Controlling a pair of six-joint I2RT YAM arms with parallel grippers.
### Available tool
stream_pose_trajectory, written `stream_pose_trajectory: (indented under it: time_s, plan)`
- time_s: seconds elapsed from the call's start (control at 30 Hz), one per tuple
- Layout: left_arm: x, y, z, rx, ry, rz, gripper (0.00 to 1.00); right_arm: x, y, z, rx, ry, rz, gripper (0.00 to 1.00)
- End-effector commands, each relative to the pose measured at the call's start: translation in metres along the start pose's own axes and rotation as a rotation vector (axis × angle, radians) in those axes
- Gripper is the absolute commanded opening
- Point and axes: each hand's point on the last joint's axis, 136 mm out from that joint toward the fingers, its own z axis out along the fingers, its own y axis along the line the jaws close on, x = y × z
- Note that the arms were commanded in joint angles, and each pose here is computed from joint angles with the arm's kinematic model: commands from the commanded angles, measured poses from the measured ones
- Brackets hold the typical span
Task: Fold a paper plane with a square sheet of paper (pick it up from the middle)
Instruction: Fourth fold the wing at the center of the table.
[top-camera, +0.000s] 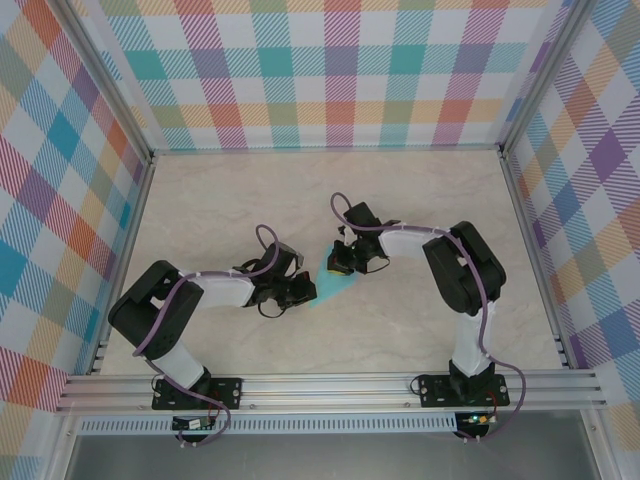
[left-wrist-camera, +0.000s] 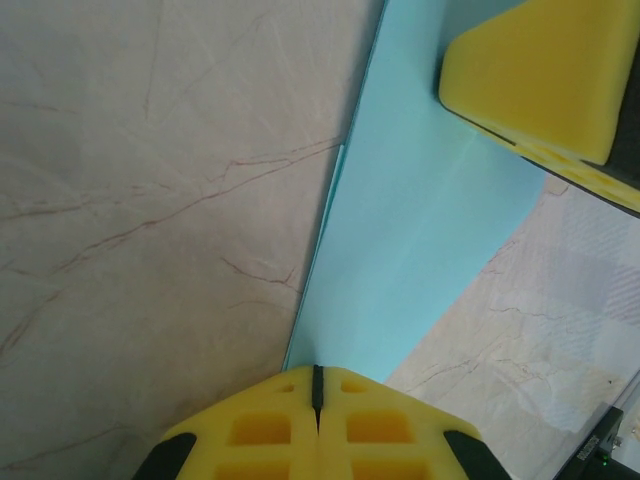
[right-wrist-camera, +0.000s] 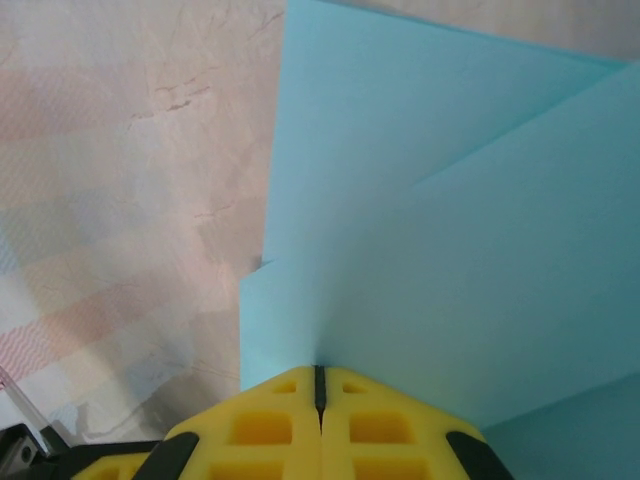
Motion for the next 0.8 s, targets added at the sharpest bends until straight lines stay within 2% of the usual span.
stream_pose_trajectory:
  time_s: [0.0,0.1,0.5,0.77]
  plan:
    - [0.029,0.048,0.006,-0.153,0.092,-0.059,0.0,0.001,0.029,-0.02,-0.105,-0.026,-0.149,0.02]
    - [0.028,0.047,0.006,-0.152,0.09,-0.056,0.0,0.012,0.037,-0.019,-0.141,-0.004,-0.191,0.03]
    - [0.027,0.045,0.007,-0.144,0.093,-0.057,0.0,0.039,0.026,0.01,-0.129,0.072,-0.175,0.03]
    - [0.034,0.055,0.006,-0.187,0.116,-0.09,0.0,0.025,0.003,0.014,-0.064,0.05,-0.179,0.02]
